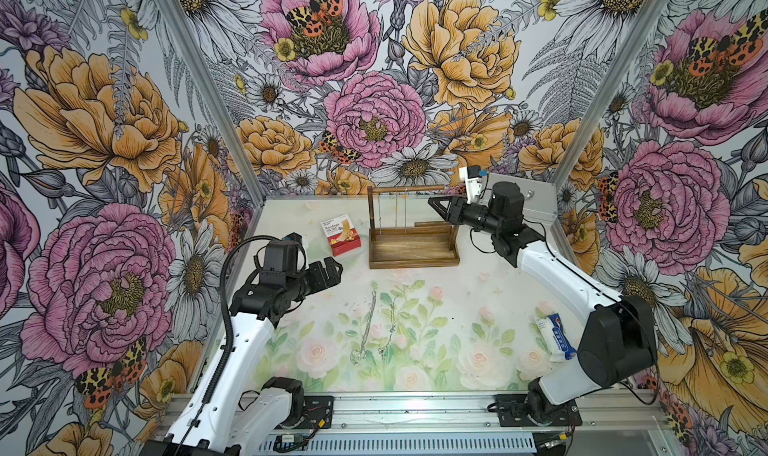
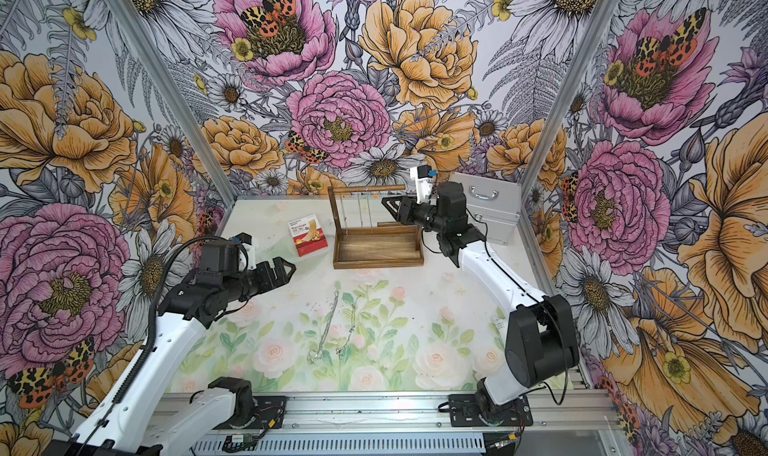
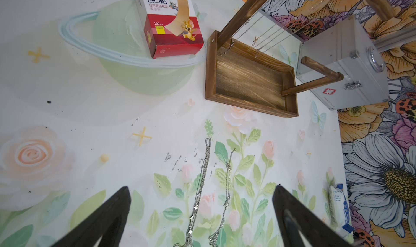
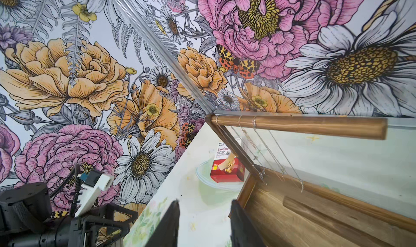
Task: Take the necklace off the jewelry display stand
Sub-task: Take off the necklace from the stand.
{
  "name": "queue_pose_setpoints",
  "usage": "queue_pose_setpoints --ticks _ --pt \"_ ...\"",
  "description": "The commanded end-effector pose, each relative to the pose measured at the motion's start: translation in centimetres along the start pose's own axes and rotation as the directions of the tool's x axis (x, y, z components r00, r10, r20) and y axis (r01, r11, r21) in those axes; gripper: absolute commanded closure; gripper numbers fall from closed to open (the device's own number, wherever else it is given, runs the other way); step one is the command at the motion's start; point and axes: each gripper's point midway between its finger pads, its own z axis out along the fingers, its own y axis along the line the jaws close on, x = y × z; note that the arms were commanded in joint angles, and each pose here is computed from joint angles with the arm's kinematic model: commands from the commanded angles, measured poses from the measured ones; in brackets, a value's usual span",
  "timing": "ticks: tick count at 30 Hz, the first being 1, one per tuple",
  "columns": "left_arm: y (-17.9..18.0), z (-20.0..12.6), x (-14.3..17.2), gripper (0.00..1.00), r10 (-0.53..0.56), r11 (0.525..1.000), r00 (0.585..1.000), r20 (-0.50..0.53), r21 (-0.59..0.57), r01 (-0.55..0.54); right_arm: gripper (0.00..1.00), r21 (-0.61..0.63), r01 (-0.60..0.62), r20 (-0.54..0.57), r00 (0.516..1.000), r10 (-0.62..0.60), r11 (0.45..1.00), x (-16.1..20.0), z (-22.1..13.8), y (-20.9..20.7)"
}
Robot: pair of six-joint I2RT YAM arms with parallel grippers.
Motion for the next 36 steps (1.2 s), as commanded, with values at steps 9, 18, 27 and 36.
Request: queue_pose_setpoints --ticks 9,18,27,36 --pt "-0.5 -0.4 -0.1 0.01 -0.006 0.997 1.000 0.023 0.071 0.004 0.68 0.160 -0.044 -0.005 0.999 0.045 0.986 -1.0 5.3 -3.6" --pt "-0.6 -0.2 0.0 0.01 -0.015 0.996 1.000 0.011 0.086 0.014 0.68 0.201 -0.021 -0.048 0.998 0.031 0.979 -0.1 8.0 -5.1" --pt "-0.7 -0.2 0.1 0.01 -0.014 0.996 1.000 0.006 0.092 0.013 0.66 0.240 0.005 -0.077 0.997 0.014 0.971 0.6 9.8 -6.4" --pt "-0.8 -0.1 0.1 0.01 -0.015 0.995 1.000 0.005 0.095 0.014 0.66 0.293 0.039 -0.077 0.997 -0.017 0.955 0.6 10.3 -7.4"
